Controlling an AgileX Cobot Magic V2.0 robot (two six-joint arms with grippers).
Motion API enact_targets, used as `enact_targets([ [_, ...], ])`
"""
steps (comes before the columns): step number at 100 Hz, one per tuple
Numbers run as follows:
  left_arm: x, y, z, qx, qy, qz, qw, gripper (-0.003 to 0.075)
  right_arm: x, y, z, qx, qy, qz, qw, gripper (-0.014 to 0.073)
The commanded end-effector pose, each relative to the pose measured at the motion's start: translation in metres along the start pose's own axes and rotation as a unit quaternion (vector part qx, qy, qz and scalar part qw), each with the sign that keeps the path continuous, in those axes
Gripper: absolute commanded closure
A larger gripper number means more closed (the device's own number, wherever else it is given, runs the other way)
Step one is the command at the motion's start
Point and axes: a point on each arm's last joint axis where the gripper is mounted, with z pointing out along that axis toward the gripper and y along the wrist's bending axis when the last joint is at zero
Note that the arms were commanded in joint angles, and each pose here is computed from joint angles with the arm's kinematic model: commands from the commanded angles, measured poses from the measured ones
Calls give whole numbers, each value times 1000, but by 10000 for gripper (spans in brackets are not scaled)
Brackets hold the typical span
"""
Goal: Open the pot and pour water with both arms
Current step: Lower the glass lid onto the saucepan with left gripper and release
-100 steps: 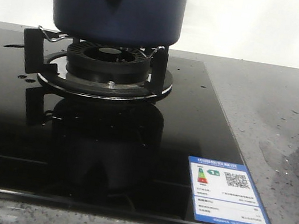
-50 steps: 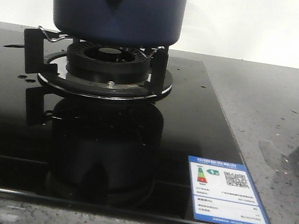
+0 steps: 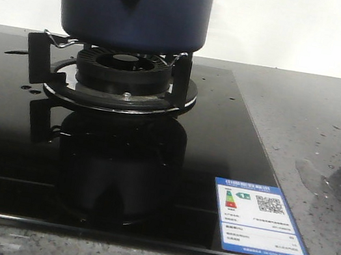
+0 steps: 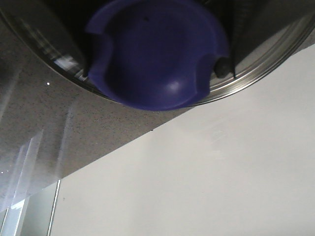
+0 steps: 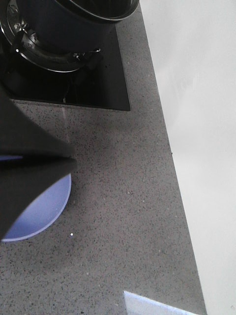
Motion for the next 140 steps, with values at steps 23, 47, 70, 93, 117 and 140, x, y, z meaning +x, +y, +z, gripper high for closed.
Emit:
enact_targets([
  [23, -29, -7, -11, 17, -56, -32, 998, 479, -11, 3, -8, -6, -45, -5, 999, 657],
  [47, -26, -10, -11, 33, -57, -39, 997, 480, -11, 3, -8, -6, -45, -5, 999, 657],
  [70, -12, -11, -10, 32, -35, -59, 997, 479, -11, 3, -8, -6, -45, -5, 999, 657],
  [93, -13, -13, -11, 42, -39, -60, 997, 475, -11, 3, -8, -6, -45, -5, 999, 657],
  [117, -21, -13, -17, 39, -52, -53, 996, 199, -11, 3, -7, -6, -48, -9, 999, 657],
  [140, -51, -15, -54, -11, -94, -43, 995, 174, -6, 2, 4, -12, -61, -43, 997, 657],
])
